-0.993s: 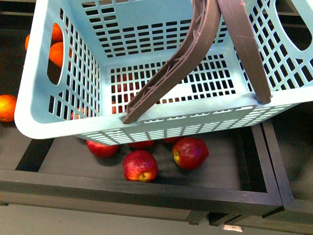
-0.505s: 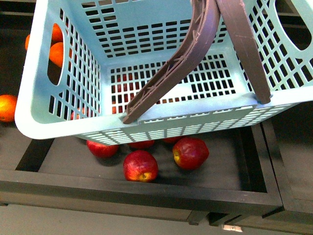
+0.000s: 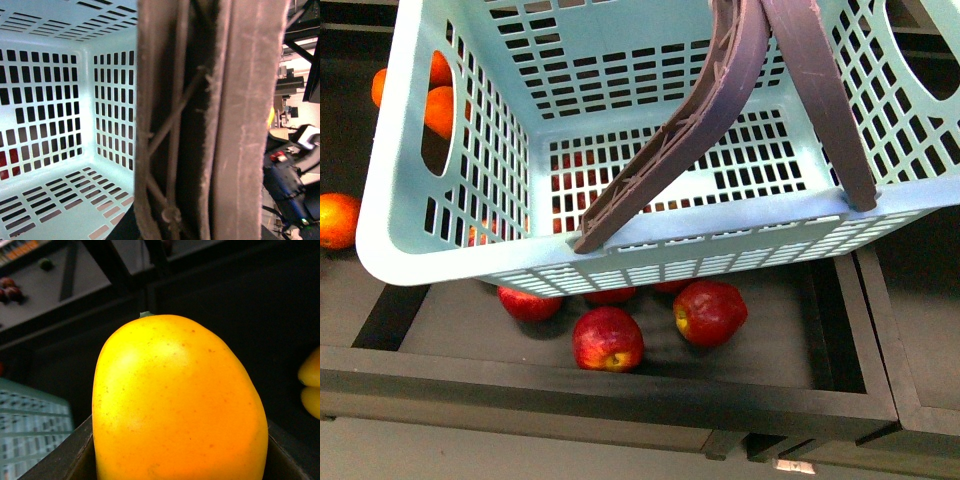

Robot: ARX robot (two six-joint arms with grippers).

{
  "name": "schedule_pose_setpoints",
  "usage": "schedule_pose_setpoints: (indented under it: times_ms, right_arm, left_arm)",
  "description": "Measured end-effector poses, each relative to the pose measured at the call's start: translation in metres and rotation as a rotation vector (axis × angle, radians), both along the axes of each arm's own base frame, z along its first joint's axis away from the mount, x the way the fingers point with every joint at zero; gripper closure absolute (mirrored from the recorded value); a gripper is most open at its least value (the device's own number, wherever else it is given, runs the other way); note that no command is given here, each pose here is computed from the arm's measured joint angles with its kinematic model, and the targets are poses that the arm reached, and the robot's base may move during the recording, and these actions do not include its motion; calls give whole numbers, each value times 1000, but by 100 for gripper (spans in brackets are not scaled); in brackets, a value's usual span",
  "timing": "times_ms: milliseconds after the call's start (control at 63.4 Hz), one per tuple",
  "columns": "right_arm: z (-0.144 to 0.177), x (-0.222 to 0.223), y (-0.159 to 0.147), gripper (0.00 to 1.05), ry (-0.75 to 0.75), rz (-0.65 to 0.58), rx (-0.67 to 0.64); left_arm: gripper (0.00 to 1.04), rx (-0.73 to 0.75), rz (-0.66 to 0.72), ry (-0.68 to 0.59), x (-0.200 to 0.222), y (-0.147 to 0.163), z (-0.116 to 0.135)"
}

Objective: Pick mango and avocado into basket

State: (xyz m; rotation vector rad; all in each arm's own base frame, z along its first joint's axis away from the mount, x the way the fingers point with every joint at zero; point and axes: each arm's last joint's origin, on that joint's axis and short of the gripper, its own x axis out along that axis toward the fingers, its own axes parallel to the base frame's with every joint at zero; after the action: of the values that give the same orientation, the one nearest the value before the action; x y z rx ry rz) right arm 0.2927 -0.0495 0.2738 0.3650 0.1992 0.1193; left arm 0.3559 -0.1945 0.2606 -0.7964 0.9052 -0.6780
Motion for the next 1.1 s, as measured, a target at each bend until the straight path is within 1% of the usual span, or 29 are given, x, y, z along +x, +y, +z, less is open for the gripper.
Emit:
schedule_pose_setpoints:
  times_ms: [110,189,284,441,820,1009,1025,1056,1088,1104]
  right_arm:
    - [9,-2,28,40,-45,43,-6]
    - [9,-2,44,40,-50,77,-4]
    - [1,0,66,40,-31,129,4]
    - [-14,6,94,40,-3,191,26]
    - [-40,16,117,40,73,230,64]
    - [-45,23,122,40,92,227,71]
    - [-46,24,122,38,94,226,72]
    - [-46,25,122,29,98,226,79]
    - [-45,25,122,22,101,225,88]
    - [-46,25,122,20,102,224,89]
  left_arm:
    - [91,1,1,-1,0,0,0]
    - [91,0,1,0,0,0,0]
    - [91,1,1,-1,0,0,0]
    - [91,0,0,0,0,0,0]
    - [91,0,1,0,0,0,0]
    - [91,0,0,0,0,0,0]
    - [91,0,0,0,0,0,0]
    - [91,0,0,0,0,0,0]
    - [91,0,1,0,0,0,0]
    - [91,0,1,0,0,0,0]
